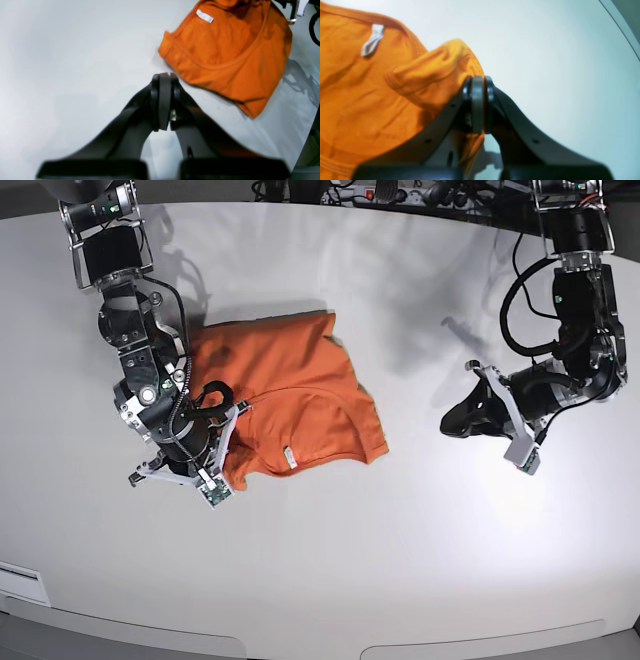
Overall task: Fold the T-shirt properly
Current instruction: 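Pull the bundle's edge with the right gripper to flatten it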
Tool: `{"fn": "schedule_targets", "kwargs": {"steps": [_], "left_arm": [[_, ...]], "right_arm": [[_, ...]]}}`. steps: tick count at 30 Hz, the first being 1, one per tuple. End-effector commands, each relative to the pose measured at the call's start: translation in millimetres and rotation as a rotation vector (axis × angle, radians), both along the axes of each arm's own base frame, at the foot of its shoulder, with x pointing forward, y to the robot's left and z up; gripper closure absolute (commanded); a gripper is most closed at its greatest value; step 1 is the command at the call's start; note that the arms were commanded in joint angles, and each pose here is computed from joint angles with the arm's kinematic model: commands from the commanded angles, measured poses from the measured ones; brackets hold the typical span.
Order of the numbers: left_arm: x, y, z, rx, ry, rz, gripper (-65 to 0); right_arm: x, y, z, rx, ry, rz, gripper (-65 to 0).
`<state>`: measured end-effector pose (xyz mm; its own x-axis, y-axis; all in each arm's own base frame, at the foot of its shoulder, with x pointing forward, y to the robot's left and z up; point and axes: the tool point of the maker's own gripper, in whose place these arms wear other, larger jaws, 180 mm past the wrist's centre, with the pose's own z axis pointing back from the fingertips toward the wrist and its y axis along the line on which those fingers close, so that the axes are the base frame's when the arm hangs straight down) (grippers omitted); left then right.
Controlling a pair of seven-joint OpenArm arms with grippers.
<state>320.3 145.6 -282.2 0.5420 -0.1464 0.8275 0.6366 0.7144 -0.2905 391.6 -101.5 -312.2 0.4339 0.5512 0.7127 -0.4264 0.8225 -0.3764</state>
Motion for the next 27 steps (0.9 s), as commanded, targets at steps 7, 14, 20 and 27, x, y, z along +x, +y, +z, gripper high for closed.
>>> {"fn": "schedule_targets", "kwargs": {"steps": [7, 14, 20, 27], "left_arm": [[6.0, -0.4, 17.6, -0.017, -0.060, -0.010, 0.0], [6.0, -0.3, 17.6, -0.017, -0.060, -0.010, 0.0], [5.3, -0.4, 16.7, -0.017, -0.057, -0.010, 0.0], [5.3, -0.4, 16.7, -0.017, -0.057, -0.010, 0.0]], "right_arm": [[12.0, -33.1, 18.0, -0.008, -0.058, -0.210, 0.0], [12.7, -38.1, 19.7, 0.008, -0.068, -0.254, -30.0], [17.0, -87.3, 47.3, -0.071, -0.206, -0.511, -33.8], [16.8, -74.5, 60.6, -0.022, -0.216, -0.458, -23.3]]}}
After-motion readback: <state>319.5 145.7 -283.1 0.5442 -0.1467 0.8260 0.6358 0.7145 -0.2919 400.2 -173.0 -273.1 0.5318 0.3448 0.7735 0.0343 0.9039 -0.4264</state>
